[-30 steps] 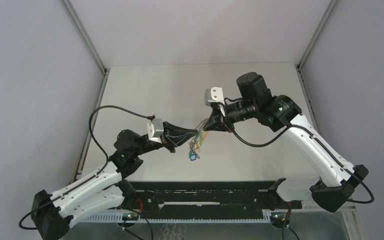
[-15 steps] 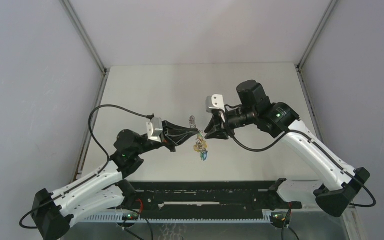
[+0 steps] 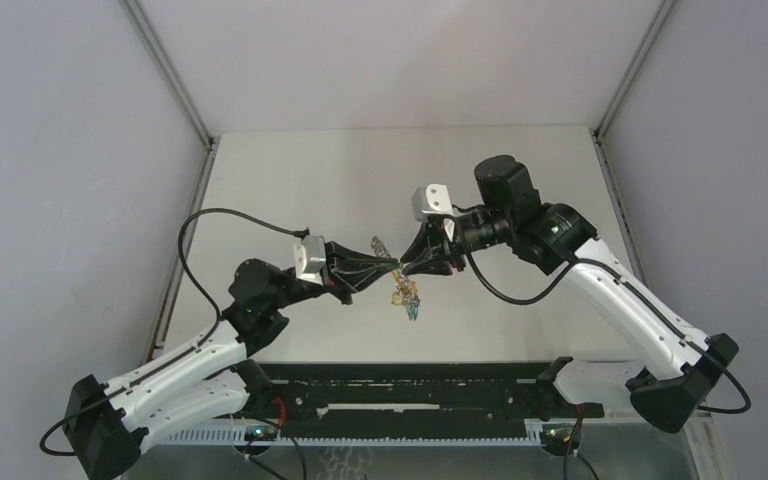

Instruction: Put the keys on the keyring

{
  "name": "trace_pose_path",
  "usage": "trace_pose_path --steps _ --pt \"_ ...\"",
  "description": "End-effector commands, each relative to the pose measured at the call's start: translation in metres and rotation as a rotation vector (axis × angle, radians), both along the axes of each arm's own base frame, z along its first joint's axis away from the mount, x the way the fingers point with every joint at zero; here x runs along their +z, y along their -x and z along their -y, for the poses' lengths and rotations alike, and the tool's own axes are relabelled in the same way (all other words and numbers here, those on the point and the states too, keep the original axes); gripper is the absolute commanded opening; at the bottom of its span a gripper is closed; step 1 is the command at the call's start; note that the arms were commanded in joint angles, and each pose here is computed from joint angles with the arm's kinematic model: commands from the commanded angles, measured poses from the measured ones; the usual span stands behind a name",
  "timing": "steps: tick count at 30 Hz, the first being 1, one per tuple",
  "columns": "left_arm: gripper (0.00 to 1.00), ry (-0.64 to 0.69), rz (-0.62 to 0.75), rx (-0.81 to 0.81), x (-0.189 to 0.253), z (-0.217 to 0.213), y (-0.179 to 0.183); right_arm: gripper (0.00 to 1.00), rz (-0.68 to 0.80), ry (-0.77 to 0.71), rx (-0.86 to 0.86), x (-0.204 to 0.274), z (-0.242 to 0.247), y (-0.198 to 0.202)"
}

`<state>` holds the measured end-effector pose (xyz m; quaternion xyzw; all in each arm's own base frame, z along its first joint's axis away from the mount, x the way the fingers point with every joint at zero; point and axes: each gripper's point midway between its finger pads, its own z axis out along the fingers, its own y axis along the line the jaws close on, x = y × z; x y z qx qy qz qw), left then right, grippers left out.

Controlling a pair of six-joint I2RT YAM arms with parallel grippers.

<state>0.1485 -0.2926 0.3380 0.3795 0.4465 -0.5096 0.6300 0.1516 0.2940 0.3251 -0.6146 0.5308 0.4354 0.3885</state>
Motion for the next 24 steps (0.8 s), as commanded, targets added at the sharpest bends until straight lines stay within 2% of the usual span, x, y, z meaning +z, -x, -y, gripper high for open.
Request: trace_pose_path --steps 1,6,9,12,14,17,24 --pt "0.0 0.093 0.078 -0.016 0.04 -0.006 0.008 0.23 0.003 -0.041 0.033 0.008 -0.007 -0.001" --pt "0.0 0.096 0.081 -0.017 0.041 -0.006 0.008 0.13 -0.012 -0.029 0.038 0.003 -0.007 -0.001" --pt "0.0 0.095 0.074 -0.012 0.039 -0.005 0.007 0.0 -0.009 -0.027 0.032 0.003 -0.006 -0.002" --pt "0.02 0.092 0.057 0.01 0.034 -0.006 0.003 0.0 0.006 -0.009 0.0 0.003 -0.003 -0.006" --pt "0.1 0.064 0.049 0.022 0.025 -0.006 0.0 0.0 0.017 0.032 -0.038 -0.001 0.001 -0.012" --pt "0.22 -0.003 0.025 0.044 0.008 -0.005 -0.005 0.0 0.01 0.134 -0.088 -0.01 0.011 -0.017" --pt "0.32 -0.062 0.023 0.067 -0.012 -0.004 -0.011 0.0 0.046 0.37 -0.153 -0.024 0.025 -0.019"
